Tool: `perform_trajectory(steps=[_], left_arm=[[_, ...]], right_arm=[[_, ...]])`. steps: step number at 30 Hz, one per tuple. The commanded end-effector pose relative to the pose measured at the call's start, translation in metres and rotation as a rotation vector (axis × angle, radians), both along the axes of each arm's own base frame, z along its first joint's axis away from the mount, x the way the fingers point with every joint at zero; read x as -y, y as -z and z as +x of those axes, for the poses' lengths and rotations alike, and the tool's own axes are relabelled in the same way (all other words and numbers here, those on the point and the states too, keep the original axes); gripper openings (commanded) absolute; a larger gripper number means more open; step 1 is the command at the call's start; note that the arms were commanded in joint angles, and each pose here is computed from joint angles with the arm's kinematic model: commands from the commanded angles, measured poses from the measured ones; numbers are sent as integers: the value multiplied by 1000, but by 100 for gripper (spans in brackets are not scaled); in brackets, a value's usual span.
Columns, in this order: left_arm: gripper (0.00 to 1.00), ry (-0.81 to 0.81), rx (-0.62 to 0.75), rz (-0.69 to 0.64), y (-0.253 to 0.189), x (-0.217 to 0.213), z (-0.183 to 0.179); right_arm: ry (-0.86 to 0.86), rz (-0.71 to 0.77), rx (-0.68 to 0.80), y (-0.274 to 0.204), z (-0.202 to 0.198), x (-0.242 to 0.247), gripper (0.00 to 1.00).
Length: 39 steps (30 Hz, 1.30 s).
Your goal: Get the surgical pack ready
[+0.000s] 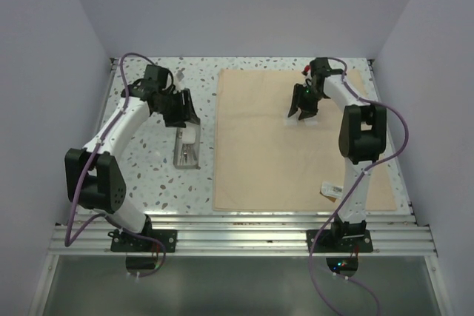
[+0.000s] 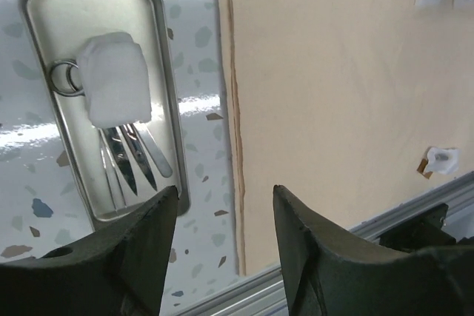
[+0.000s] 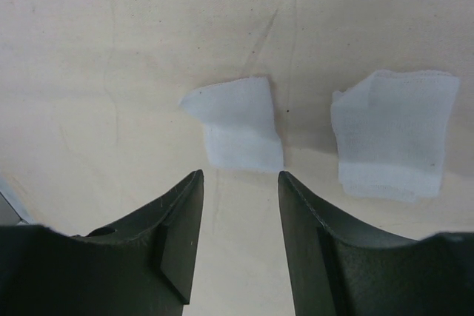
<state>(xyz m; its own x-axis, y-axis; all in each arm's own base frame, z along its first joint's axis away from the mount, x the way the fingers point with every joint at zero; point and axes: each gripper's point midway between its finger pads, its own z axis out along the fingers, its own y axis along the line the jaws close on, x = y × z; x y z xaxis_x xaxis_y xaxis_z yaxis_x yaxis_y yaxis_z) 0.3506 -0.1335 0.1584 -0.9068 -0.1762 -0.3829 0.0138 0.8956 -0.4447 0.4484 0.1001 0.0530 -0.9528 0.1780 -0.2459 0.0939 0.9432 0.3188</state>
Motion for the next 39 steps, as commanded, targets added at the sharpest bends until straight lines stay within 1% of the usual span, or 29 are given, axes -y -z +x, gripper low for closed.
perform_trajectory(steps=[1,12,18,19,23,24,27,28,29,30,31,32,38,39], left_arm=[[58,23,38,-92,-14,20,-6],[57,55,24,-100,-10,40,-13],[57,60,15,-100,-9,45,-15],[57,61,14,-100,-9,46,-15],[57,64,17,-99,-9,48,-14],[57,64,14,-98,-8,48,-13],[57,69,14,-95,-7,48,-12],[57,72,14,-95,-6,48,-13],[57,75,13,-94,-6,48,-13],[57,75,10,-93,-5,48,-13],[57,78,11,-95,-5,49,-13],[57,79,11,-96,-4,49,-13],[57,103,14,-111,-2,53,-11],[57,107,14,-110,-1,53,-11]], right_arm=[[-35,32,66,-3,17,3,49],[-62,83,61,17,30,0,46],[-83,138,65,20,33,-8,42],[-81,145,62,21,33,-10,38],[-76,165,59,19,29,-12,32],[-76,160,57,20,27,-12,27],[-67,164,74,10,29,-12,22],[-65,168,85,3,30,-12,15],[-59,171,90,-1,31,-12,12],[-56,171,99,-6,33,-13,5],[-52,169,91,-9,31,-13,2],[-51,156,93,-12,31,-11,0],[-61,82,97,-34,34,1,0],[-64,72,71,-35,28,3,0]])
